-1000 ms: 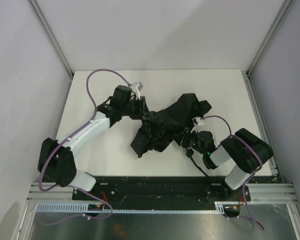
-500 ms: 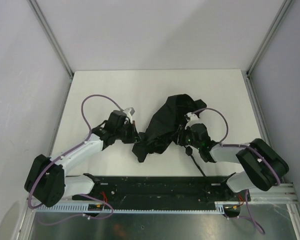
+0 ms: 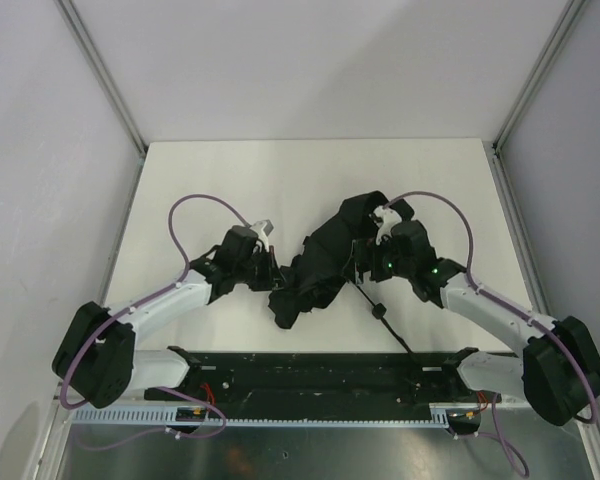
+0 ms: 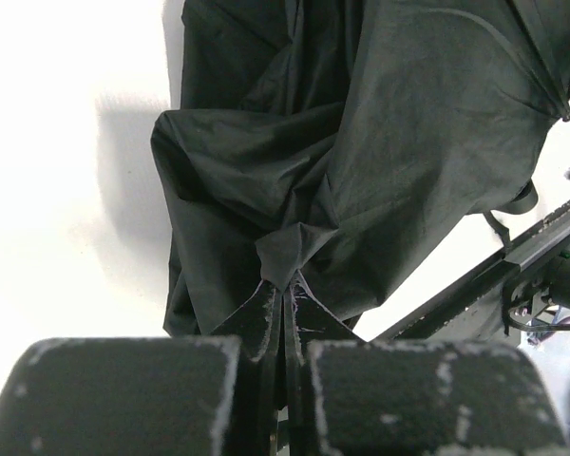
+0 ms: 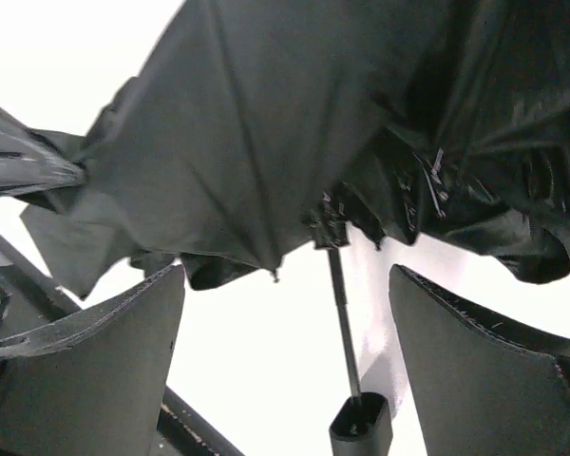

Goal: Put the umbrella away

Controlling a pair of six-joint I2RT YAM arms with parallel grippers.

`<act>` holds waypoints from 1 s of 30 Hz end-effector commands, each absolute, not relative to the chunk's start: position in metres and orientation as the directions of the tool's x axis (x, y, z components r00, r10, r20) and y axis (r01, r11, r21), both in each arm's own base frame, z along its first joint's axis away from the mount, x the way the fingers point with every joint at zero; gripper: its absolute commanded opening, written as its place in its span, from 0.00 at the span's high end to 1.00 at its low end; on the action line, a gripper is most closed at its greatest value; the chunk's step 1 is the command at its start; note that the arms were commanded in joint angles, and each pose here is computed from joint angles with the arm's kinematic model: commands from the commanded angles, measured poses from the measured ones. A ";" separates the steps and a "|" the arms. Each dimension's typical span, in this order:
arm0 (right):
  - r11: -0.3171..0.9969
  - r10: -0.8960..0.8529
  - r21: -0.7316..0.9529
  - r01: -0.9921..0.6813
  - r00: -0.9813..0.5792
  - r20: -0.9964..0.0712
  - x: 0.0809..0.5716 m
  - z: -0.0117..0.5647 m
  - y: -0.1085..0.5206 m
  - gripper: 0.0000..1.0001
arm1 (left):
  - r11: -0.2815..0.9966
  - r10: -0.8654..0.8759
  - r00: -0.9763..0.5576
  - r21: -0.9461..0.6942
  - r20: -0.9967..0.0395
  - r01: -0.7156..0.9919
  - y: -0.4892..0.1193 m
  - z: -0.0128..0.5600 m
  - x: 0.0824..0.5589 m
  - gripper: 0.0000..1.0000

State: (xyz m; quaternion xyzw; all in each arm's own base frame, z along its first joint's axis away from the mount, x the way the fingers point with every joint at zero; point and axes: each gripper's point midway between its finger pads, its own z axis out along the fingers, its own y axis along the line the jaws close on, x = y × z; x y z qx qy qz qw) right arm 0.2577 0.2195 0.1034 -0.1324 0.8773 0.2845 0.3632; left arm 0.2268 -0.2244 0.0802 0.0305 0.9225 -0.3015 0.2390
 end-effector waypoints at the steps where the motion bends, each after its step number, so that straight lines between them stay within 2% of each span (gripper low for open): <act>1: 0.759 -0.136 0.385 -0.524 -0.707 -0.694 0.241 0.130 0.228 0.07 | 0.794 -0.095 -0.870 -0.563 -0.484 0.227 -0.236 0.088 0.231 1.00; 6: 0.743 -0.272 0.306 -0.595 -0.686 -0.675 0.243 0.129 0.232 0.02 | 0.790 -0.094 -0.869 -0.567 -0.485 0.232 -0.238 0.089 0.231 1.00; 11: 0.708 -0.404 0.267 -0.654 -0.685 -0.606 0.255 0.110 0.243 0.01 | 0.785 -0.090 -0.869 -0.572 -0.486 0.239 -0.241 0.091 0.231 1.00; 20: 0.672 -0.508 0.201 -0.713 -0.641 -0.576 0.267 0.072 0.277 0.01 | 0.780 -0.080 -0.870 -0.574 -0.486 0.249 -0.245 0.093 0.231 1.00; 24: 0.704 -0.568 0.071 -0.707 -0.620 -0.542 0.278 0.049 0.278 0.01 | 0.784 -0.084 -0.873 -0.572 -0.480 0.239 -0.245 0.091 0.231 1.00; 27: 0.769 -0.578 -0.088 -0.633 -0.631 -0.517 0.296 0.034 0.265 0.01 | 0.792 -0.087 -0.875 -0.566 -0.476 0.229 -0.244 0.087 0.232 1.00; 30: 0.808 -0.554 -0.156 -0.568 -0.642 -0.530 0.307 0.027 0.261 0.01 | 0.799 -0.096 -0.879 -0.563 -0.467 0.211 -0.243 0.082 0.233 1.00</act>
